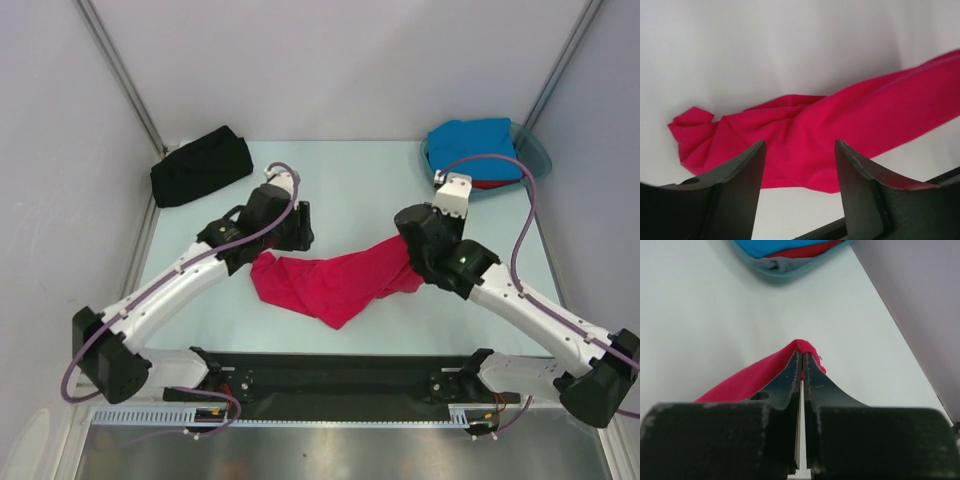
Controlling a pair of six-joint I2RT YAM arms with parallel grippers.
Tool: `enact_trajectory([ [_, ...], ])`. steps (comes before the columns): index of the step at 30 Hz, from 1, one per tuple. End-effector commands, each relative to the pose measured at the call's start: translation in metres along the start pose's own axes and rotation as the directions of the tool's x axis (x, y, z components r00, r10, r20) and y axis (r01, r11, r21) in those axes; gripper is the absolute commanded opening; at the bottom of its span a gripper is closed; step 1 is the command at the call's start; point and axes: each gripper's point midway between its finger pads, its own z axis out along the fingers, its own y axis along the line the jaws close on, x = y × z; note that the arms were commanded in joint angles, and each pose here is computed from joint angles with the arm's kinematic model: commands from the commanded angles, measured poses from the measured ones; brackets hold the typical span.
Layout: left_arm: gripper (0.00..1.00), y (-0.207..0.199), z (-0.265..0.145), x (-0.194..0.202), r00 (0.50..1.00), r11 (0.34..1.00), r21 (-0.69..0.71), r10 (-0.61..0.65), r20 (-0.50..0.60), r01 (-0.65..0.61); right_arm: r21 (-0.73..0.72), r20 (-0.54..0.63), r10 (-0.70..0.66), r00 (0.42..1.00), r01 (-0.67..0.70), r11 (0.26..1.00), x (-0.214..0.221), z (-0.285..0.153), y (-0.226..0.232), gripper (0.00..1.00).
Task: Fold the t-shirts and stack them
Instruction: Flatten the tshirt out
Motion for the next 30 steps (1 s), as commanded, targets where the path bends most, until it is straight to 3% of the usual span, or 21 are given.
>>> enact_trajectory([
  [1,0.64,-0.013,0.017,0.018,0.996,0.995,0.089,0.053,-0.073,-0.046,0.044,-0.016,0.083,0.996,-0.082,0.996,0.001,0.032,-0.004,0.0],
  [8,0.82,0.0,0.024,0.063,0.982,0.994,0.089,0.077,-0.174,-0.062,0.025,-0.084,0.075,0.994,-0.073,0.997,0.017,0.069,0.005,0.0],
  [19,0.85,-0.024,0.013,0.162,0.911,0.973,0.211,0.164,-0.378,-0.088,0.173,-0.114,0.099,0.988,-0.079,0.982,0.03,0.121,-0.006,0.0],
  [26,0.86,-0.029,-0.007,0.191,0.884,0.961,0.256,0.209,-0.418,-0.106,0.227,-0.122,0.104,0.987,-0.075,0.971,0.026,0.141,-0.021,0.0],
  [30,0.86,-0.025,0.0,0.201,0.897,0.96,0.258,0.206,-0.392,-0.108,0.236,-0.119,0.114,0.986,-0.083,0.968,0.023,0.151,-0.027,0.0],
])
